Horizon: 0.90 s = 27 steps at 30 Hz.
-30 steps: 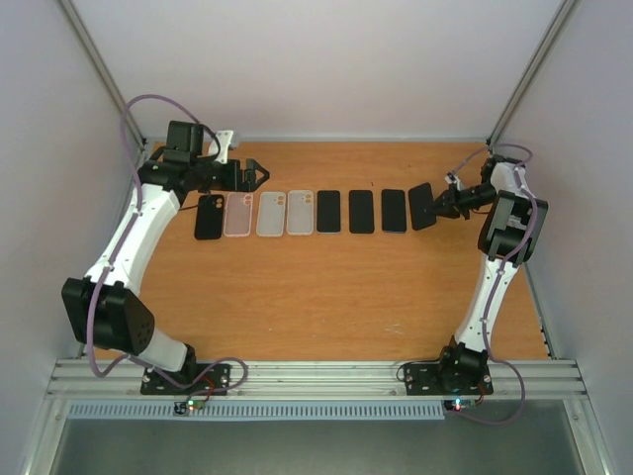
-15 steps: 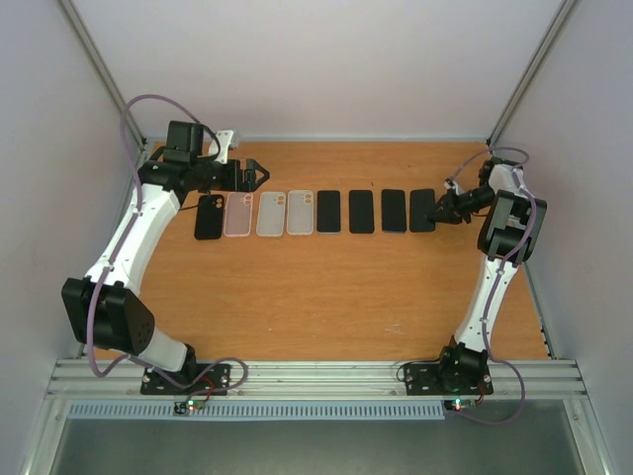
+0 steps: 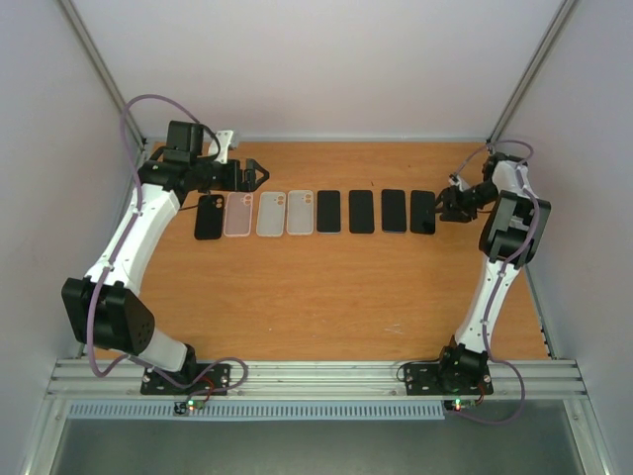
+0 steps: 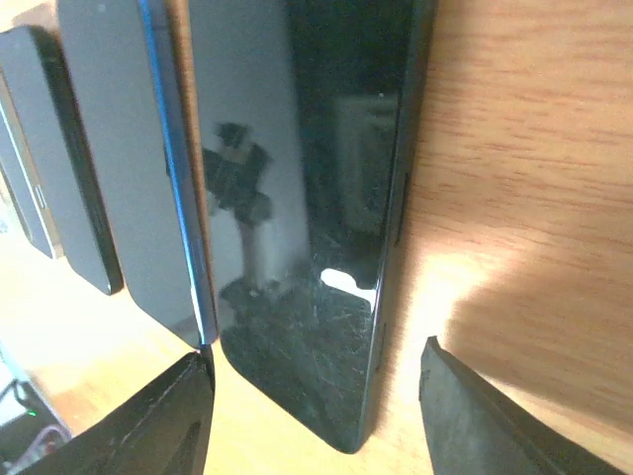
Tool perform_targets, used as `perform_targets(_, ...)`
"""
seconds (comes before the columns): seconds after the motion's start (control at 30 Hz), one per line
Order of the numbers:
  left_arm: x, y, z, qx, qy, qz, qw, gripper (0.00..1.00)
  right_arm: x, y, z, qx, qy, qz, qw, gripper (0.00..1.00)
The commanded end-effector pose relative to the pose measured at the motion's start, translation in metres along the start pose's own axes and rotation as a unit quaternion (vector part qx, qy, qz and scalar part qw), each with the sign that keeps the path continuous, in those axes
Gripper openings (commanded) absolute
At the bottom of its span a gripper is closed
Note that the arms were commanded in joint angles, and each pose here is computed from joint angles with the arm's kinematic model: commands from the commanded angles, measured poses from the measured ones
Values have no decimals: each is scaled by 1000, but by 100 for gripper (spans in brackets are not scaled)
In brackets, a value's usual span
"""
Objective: Take the phone out of the phone case
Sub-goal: Place the phone at the center of the board, then reset both arms
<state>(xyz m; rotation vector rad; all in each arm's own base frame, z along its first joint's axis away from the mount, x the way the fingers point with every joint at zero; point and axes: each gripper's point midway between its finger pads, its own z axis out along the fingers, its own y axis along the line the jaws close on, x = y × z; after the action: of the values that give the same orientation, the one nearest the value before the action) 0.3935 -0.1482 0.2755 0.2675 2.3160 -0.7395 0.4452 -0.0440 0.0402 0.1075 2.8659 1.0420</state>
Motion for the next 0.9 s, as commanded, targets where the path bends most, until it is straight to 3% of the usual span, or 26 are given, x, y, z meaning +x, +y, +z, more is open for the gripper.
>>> perform_targets(0.0, -7, 6, -3, -5, -11, 2, 1000, 99, -6, 19, -36, 24, -36, -35, 998, 65)
perform_targets(0.2, -13, 19, -13, -3, -11, -28, 1000, 99, -11, 60, -78, 22, -68, -69, 995, 89)
perform_targets(0.33, -9, 36, -19, 15, 10, -61, 998, 99, -12, 105, -100, 19, -86, -104, 991, 98)
perform_targets(0.57, 9, 97, -38, -29, 40, -126, 991, 99, 9, 195, -94, 39, -91, -215, 972, 99)
perform_targets(0.73, 29, 115, -51, -81, 48, -86, 992, 99, 45, 249, -56, 58, -78, -302, 948, 99)
perform_targets(0.87, 50, 118, -57, -108, 54, -58, 991, 99, 83, 263, -20, 52, -57, -336, 939, 98)
